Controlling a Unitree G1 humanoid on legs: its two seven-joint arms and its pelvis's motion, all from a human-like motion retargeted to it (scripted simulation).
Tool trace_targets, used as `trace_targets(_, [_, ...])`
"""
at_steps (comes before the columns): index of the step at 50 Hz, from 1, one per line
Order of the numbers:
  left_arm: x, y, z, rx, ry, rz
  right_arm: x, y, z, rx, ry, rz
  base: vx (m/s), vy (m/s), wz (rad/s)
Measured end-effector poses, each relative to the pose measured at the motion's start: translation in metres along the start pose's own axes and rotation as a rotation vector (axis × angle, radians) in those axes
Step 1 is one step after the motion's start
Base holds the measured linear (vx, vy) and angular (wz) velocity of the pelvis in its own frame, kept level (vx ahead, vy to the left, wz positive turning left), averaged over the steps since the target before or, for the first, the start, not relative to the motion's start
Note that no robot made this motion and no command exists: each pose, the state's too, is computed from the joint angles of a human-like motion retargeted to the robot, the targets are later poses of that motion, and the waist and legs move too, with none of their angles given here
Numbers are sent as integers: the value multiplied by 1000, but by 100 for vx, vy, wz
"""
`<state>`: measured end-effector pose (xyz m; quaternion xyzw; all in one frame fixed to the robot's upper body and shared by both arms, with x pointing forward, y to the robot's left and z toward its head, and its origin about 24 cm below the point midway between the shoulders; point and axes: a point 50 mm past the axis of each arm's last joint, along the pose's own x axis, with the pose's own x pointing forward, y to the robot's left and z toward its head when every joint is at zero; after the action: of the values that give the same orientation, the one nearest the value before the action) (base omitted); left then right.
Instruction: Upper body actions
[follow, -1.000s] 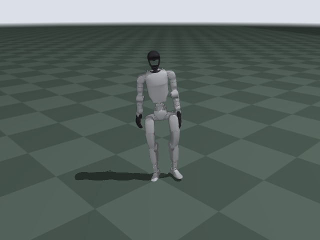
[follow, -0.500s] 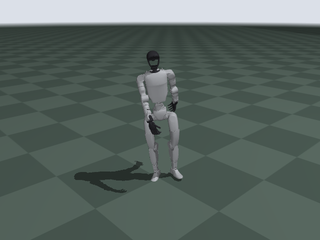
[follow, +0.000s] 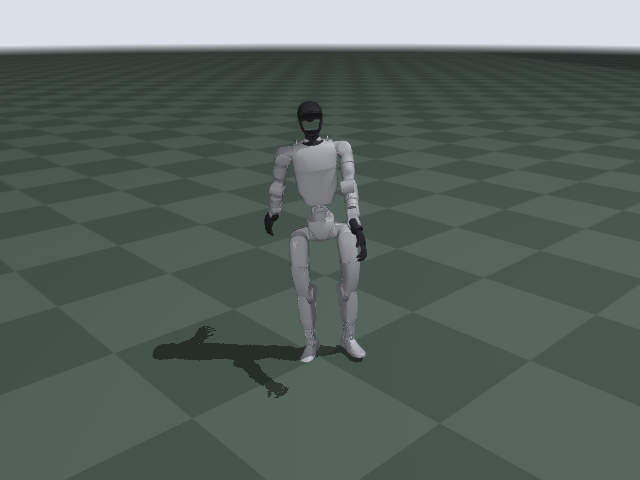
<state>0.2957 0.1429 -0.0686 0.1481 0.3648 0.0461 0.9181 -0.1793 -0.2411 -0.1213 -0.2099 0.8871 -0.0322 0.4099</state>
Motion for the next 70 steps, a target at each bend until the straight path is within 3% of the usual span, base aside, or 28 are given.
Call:
trace_targets(3, [-7,-13,-48,-73,146,-57,-3,0,12,21,-17,-7,6,5,-11])
trace_targets(7, [-46,-25,-159,-140,557,-165,-23,-5,71,-44,-153,62,3,2,1])
trace_targets(13, [-195,-24,-320,-307,1295,-215,-124,-23,221,-324,-669,121,2,0,-38])
trace_targets(18, [-328,-28,-375,-401,1659,-273,-255,-13,301,-521,-1168,122,1,0,-41])
trace_targets(23, [-394,-15,-388,-369,1814,-294,-354,-12,321,-660,-1529,5,1,-7,23])
trace_targets(25, [-393,-9,-390,-348,1815,-278,-375,-15,321,-701,-1640,-98,0,-9,36])
trace_targets(29, [-332,0,-383,-306,1687,-210,-365,-18,319,-696,-1713,-299,0,-7,36])
trace_targets(35, [-166,2,-305,-101,1227,-154,-226,-16,289,-675,-1226,-216,-4,-4,33])
trace_targets(42, [-30,-39,-108,-142,464,-229,-57,-11,133,-508,-285,19,-2,-2,-23])
trace_targets(46, [-13,-52,-4,-281,73,-214,-17,-1,46,-259,-15,68,2,4,117])
trace_targets(50, [-12,-43,44,-366,-108,-169,-1,2,-7,-66,85,92,-1,0,15])
trace_targets(53, [-10,-41,32,-352,-79,-166,4,-1,-31,65,155,44,0,0,0])
trace_targets(57, [-15,-46,-37,-281,137,-193,1,0,-19,174,145,25,1,0,-4])
trace_targets(63, [-81,-38,-207,-263,714,-43,-35,-12,97,-21,-206,116,0,0,0])
trace_targets(70, [-261,-35,-355,-396,1452,47,-178,-13,262,-461,-893,157,4,1,-49])
